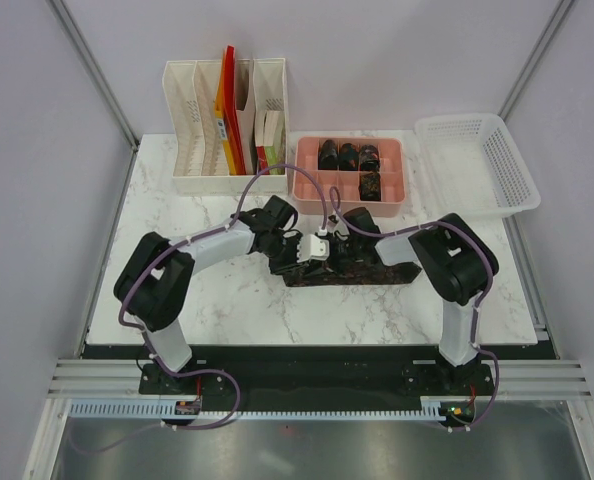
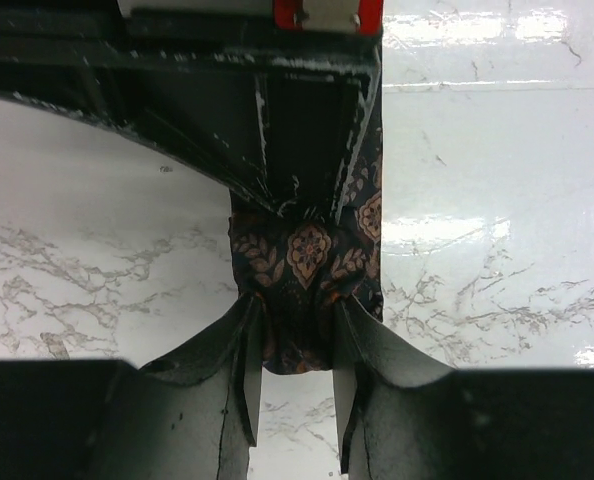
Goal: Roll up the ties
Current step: Roll the tie at the center of the board.
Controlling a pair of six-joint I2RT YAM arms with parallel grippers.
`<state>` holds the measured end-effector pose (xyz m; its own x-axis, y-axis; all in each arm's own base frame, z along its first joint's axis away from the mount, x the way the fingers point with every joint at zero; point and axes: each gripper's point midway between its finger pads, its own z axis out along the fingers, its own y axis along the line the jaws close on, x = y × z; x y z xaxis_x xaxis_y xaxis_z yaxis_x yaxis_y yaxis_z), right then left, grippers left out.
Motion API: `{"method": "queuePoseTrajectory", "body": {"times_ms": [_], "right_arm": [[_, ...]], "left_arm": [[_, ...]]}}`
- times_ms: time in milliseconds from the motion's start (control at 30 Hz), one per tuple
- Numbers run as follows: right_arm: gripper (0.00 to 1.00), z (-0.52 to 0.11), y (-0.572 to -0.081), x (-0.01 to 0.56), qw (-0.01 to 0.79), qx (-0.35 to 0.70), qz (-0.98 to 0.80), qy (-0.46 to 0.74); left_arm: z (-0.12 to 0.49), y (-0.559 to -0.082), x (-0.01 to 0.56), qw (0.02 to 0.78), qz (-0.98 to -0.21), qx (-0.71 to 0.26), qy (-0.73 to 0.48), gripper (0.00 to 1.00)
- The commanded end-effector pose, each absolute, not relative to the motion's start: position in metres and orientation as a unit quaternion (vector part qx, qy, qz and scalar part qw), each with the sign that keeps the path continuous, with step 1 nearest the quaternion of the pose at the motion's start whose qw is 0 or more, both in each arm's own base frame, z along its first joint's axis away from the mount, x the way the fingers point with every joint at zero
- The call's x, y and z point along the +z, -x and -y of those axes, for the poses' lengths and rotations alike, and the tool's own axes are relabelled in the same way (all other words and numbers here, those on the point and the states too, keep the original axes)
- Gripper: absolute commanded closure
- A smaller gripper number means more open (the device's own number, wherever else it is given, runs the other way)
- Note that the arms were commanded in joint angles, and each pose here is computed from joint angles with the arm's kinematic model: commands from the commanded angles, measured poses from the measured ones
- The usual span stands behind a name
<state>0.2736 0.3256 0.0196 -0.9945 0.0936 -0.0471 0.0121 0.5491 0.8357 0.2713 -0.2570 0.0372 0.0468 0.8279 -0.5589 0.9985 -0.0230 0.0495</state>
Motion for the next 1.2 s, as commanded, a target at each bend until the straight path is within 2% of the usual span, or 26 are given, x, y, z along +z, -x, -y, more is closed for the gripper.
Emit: {"method": "queuePoseTrajectory", "body": {"times_ms": [0, 300, 367, 533, 700, 833, 1000, 1100, 1133, 1167], "right_arm": [[0.73, -0.311, -0.275, 0.036, 0.057, 0.486, -0.872, -0.013], [0.55, -0.304, -0.280, 0.068, 0.084, 0.502, -0.861, -0.001], [0.47, -0.305, -0.280, 0.069, 0.084, 0.505, -0.859, -0.016], [0.44, -0.308, -0.286, 0.065, 0.089, 0.507, -0.857, -0.031], [0.50, -0.316, -0.289, 0.056, 0.094, 0.509, -0.855, -0.038], [0.59, -0.322, -0.289, 0.052, 0.091, 0.513, -0.853, -0.040], [0.58, -0.326, -0.286, 0.044, 0.086, 0.503, -0.860, -0.030], [0.82, -0.324, -0.285, 0.038, 0.080, 0.492, -0.866, -0.033], [0.93, -0.322, -0.284, 0.035, 0.082, 0.488, -0.869, -0.027], [0.96, -0.318, -0.284, 0.032, 0.081, 0.481, -0.872, -0.029]], "left_arm": [[0.249, -0.252, 0.008, 0.161, -0.659, -0.197, -0.708, 0.73], [0.250, -0.254, 0.010, 0.161, -0.659, -0.195, -0.708, 0.75], [0.251, -0.255, 0.010, 0.161, -0.660, -0.197, -0.707, 0.75], [0.252, -0.257, 0.012, 0.162, -0.661, -0.196, -0.706, 0.73], [0.255, -0.256, 0.014, 0.165, -0.661, -0.201, -0.704, 0.69], [0.255, -0.258, 0.015, 0.167, -0.661, -0.199, -0.704, 0.64], [0.255, -0.258, 0.015, 0.167, -0.661, -0.199, -0.704, 0.63], [0.255, -0.259, 0.017, 0.169, -0.662, -0.198, -0.703, 0.61], [0.255, -0.259, 0.019, 0.171, -0.663, -0.198, -0.702, 0.59], [0.255, -0.259, 0.022, 0.175, -0.663, -0.197, -0.700, 0.57]]}}
